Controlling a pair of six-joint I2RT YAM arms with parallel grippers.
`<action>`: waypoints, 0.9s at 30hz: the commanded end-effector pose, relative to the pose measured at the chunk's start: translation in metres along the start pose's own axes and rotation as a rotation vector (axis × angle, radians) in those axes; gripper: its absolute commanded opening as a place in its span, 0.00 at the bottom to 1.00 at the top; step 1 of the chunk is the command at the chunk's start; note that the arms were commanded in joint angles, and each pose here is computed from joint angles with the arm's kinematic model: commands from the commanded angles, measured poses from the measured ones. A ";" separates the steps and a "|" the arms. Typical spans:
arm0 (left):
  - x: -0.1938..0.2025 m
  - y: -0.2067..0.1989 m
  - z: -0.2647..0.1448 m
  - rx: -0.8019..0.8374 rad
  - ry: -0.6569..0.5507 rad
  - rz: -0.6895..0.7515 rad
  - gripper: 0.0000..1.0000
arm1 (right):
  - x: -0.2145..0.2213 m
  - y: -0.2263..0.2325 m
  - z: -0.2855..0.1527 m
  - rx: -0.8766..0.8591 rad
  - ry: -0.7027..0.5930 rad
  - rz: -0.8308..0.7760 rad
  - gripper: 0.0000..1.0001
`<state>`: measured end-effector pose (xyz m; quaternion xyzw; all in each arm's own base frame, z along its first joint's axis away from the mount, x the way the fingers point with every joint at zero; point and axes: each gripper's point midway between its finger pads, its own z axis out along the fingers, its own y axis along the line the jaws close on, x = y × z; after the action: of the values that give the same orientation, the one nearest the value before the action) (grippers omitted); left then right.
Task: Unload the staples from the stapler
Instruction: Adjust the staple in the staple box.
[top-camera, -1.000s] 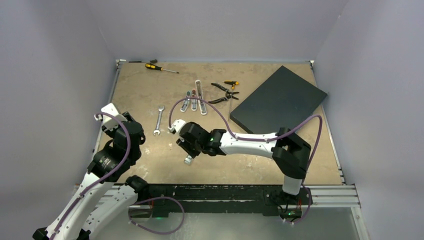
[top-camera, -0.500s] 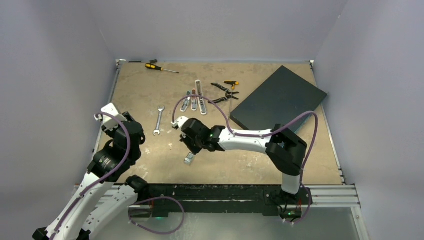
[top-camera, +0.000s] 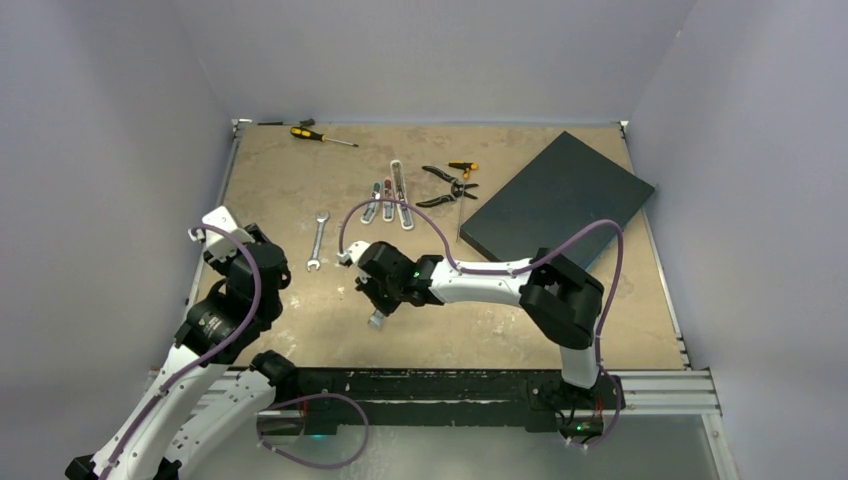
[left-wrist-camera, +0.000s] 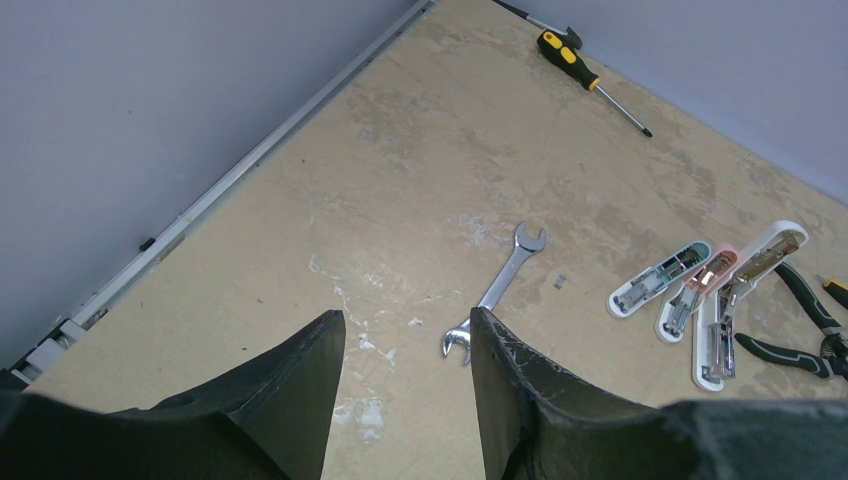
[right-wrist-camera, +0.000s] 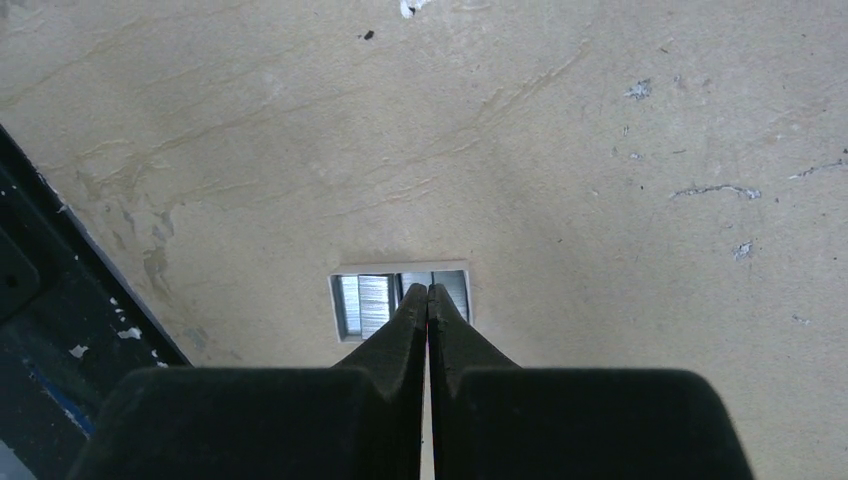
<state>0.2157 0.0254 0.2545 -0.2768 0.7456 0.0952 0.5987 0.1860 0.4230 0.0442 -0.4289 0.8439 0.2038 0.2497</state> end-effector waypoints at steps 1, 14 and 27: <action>-0.008 -0.004 0.000 0.009 -0.021 -0.023 0.48 | -0.021 0.009 -0.001 -0.029 -0.049 -0.024 0.00; -0.008 -0.004 0.000 0.010 -0.020 -0.023 0.48 | -0.011 0.010 0.003 -0.026 -0.019 -0.034 0.00; -0.008 -0.005 0.000 0.010 -0.020 -0.021 0.48 | -0.003 0.009 0.002 -0.024 0.002 -0.038 0.00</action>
<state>0.2158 0.0254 0.2544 -0.2767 0.7457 0.0953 0.5986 0.1833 0.4278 0.0372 -0.4376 0.8413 0.2040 0.2432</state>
